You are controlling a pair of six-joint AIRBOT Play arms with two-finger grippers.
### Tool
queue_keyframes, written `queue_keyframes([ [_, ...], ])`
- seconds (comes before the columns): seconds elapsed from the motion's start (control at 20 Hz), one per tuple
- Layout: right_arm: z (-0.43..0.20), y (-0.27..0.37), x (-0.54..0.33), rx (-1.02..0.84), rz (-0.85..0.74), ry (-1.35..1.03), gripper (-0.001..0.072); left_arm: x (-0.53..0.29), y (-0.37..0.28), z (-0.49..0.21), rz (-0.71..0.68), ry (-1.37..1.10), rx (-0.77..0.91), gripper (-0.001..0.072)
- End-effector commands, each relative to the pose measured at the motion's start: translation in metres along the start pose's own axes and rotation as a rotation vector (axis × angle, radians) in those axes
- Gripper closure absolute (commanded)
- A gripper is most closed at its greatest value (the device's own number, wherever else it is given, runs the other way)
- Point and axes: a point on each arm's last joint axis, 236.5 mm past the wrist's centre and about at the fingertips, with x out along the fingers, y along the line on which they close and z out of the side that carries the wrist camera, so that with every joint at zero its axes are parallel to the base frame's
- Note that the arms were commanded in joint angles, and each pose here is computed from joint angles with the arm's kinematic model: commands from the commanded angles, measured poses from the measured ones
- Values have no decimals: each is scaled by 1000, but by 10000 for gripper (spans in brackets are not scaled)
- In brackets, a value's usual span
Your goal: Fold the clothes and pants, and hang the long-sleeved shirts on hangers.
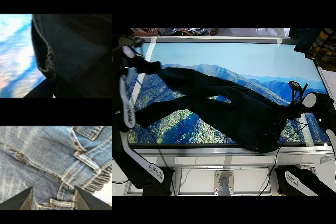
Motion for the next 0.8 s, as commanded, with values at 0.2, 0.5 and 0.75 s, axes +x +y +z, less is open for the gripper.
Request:
queue_keyframes([
  [0.2, 19, -26, -2, 25, -105, -82, 154, -119, 153, -42, 317, 3, -188, 689],
  [0.5, 44, -68, 38, 133, -168, -90, 155, -119, 155, -48, 307, 23, -200, 689],
  [0.75, 76, -46, 86, 163, -57, -10, 170, -115, 149, -46, 300, 26, -181, 689],
])
